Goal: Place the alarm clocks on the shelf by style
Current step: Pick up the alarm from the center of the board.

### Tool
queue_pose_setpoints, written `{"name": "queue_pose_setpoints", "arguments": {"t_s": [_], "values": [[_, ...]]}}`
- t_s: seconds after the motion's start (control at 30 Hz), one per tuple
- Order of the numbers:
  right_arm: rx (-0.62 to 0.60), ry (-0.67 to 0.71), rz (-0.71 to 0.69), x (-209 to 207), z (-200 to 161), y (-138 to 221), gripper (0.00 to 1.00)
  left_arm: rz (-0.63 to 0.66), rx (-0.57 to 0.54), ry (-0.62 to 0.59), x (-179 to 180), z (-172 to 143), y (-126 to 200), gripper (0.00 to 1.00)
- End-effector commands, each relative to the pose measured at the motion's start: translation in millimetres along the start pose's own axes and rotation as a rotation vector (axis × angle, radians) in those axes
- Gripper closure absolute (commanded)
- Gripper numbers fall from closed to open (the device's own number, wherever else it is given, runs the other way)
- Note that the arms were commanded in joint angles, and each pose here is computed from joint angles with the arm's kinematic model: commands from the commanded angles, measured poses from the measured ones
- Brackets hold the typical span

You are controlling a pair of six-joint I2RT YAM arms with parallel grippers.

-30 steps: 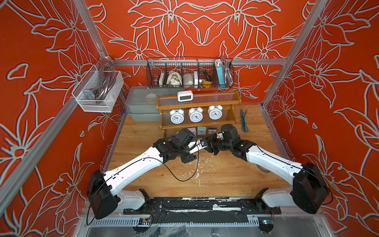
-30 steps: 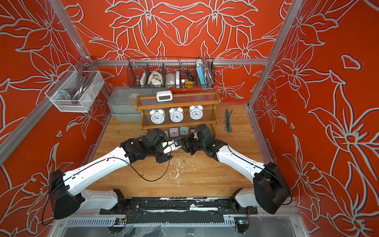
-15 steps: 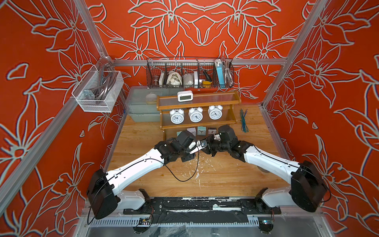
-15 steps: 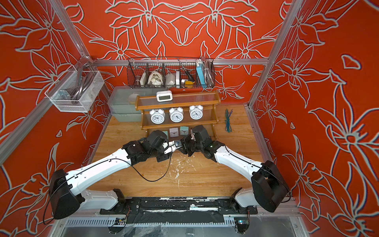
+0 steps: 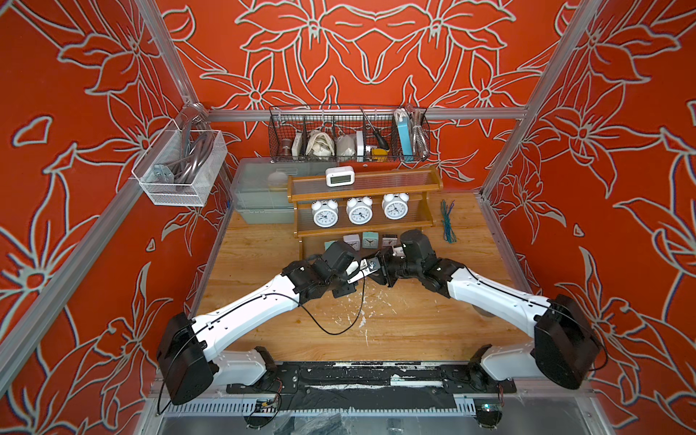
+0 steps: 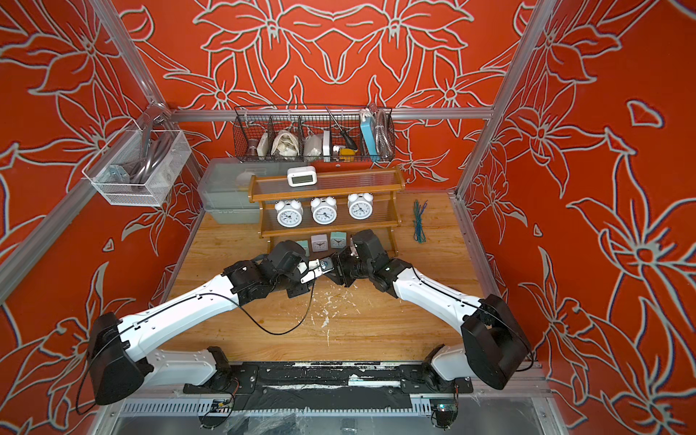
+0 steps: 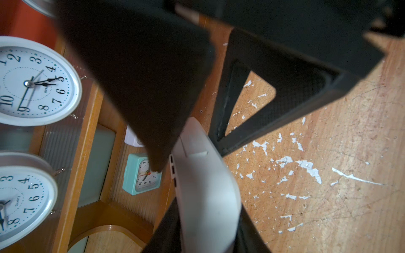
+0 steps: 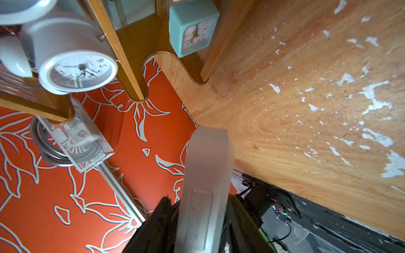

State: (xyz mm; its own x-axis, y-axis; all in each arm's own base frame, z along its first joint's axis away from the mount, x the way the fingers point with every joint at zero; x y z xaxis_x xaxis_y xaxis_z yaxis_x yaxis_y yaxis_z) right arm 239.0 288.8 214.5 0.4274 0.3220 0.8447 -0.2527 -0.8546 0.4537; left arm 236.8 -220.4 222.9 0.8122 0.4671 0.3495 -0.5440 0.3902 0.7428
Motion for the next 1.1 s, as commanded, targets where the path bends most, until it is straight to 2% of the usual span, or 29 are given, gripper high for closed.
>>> {"name": "queue_pose_setpoints", "arguments": {"t_s": [0.0,0.1,0.27,0.4,0.5,0.57,0.8,0.93,1.07], "values": [[-0.008,0.053,0.016,-0.9,-2.4,5.8,0.4,-0.001,-0.049,0.046,4.4,5.6,10.6,0.9],[-0.026,0.1,0.003,-5.0,2.7,10.3,0.28,-0.038,-0.057,0.111,9.9,3.3,15.5,0.91],[-0.052,0.215,0.009,-13.7,20.4,15.5,0.25,-0.167,-0.091,0.295,26.2,-2.9,29.5,0.91],[-0.064,0.433,0.061,-3.8,35.9,21.9,0.25,-0.297,-0.135,0.404,31.9,-8.7,42.4,0.91],[-0.031,0.64,0.031,6.6,38.1,26.8,0.24,-0.413,-0.187,0.483,33.4,-11.8,53.2,0.91],[-0.01,0.798,0.042,16.8,32.7,30.7,0.26,-0.493,-0.236,0.527,34.5,-12.2,61.9,0.9],[-0.021,1.166,0.131,35.3,13.3,52.1,0.29,-0.693,-0.386,0.64,41.0,-12.1,85.4,0.89],[0.056,1.36,0.256,40.2,-9.1,62.5,0.3,-0.793,-0.442,0.657,38.2,-9.2,92.8,0.89],[0.155,1.492,0.398,42.6,-31.4,72.6,0.31,-0.86,-0.477,0.645,32.7,-7.8,98.0,0.88]]}}
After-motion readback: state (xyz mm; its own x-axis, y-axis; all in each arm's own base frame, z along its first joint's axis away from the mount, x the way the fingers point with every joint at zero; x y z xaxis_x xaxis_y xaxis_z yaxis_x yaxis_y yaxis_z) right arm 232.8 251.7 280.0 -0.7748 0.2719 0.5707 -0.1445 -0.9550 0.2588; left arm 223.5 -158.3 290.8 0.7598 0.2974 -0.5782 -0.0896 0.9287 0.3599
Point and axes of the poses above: each gripper's point midway between its finger pads, its own y axis back along the fingers, its own x axis along the line the jaws close on, z = x × y, the point moved 5 cm from there along y, back along the fingers, and after that the axes turned 6 degrees about y, right-handed, at the moved point
